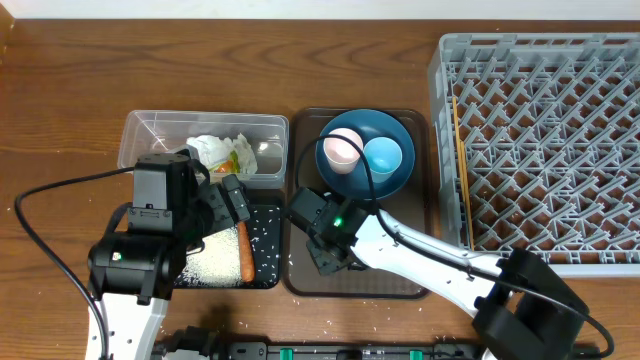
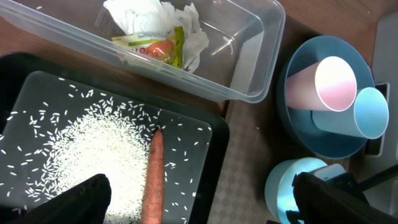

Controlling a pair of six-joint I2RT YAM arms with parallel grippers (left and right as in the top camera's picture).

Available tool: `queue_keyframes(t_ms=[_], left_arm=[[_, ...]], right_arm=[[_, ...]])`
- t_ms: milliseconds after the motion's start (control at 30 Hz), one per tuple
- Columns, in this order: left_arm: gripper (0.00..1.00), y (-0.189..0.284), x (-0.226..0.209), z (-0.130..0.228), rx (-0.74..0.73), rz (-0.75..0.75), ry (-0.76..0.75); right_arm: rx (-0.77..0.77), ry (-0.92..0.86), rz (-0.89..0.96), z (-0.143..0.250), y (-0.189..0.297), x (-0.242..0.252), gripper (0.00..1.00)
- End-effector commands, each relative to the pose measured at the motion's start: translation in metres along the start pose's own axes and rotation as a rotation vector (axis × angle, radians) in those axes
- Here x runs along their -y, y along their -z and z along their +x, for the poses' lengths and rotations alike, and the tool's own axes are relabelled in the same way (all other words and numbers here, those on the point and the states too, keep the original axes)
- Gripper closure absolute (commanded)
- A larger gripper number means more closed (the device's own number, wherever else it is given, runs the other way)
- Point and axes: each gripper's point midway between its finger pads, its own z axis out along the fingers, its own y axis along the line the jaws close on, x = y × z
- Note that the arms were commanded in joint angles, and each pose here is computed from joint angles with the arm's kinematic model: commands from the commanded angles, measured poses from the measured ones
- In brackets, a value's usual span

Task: Sort waste into correct bins and load items into the dishwasher rack
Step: 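Grip the light-blue bowl rim with the right gripper and lift it, then raise the light-blue bowl off the brown tray with the right gripper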

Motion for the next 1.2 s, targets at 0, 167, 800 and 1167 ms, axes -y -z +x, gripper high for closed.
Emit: queue_keyframes(t_ms=[0,167,800,1167], left_arm=[[0.04,0.004,0.002,-0.005,0.014,0.009,-0.005],[0.04,0.004,0.002,-0.005,0.014,0.009,-0.005],[0.04,0.004,0.002,-0.005,0.014,0.009,-0.005],[0.04,0.004,0.002,-0.005,0.014,0.009,-0.005]], right_arm=[[0.012,0.014,0.006,0.001,0.001,-0.002,0.66],[0.027,0.018,0.032,-0.001,0.001,0.002,0.66],[0.023,0.018,0.054,0.001,0.0,0.007,0.7],[0.025,0.018,0.053,0.002,-0.002,0.007,0.74]])
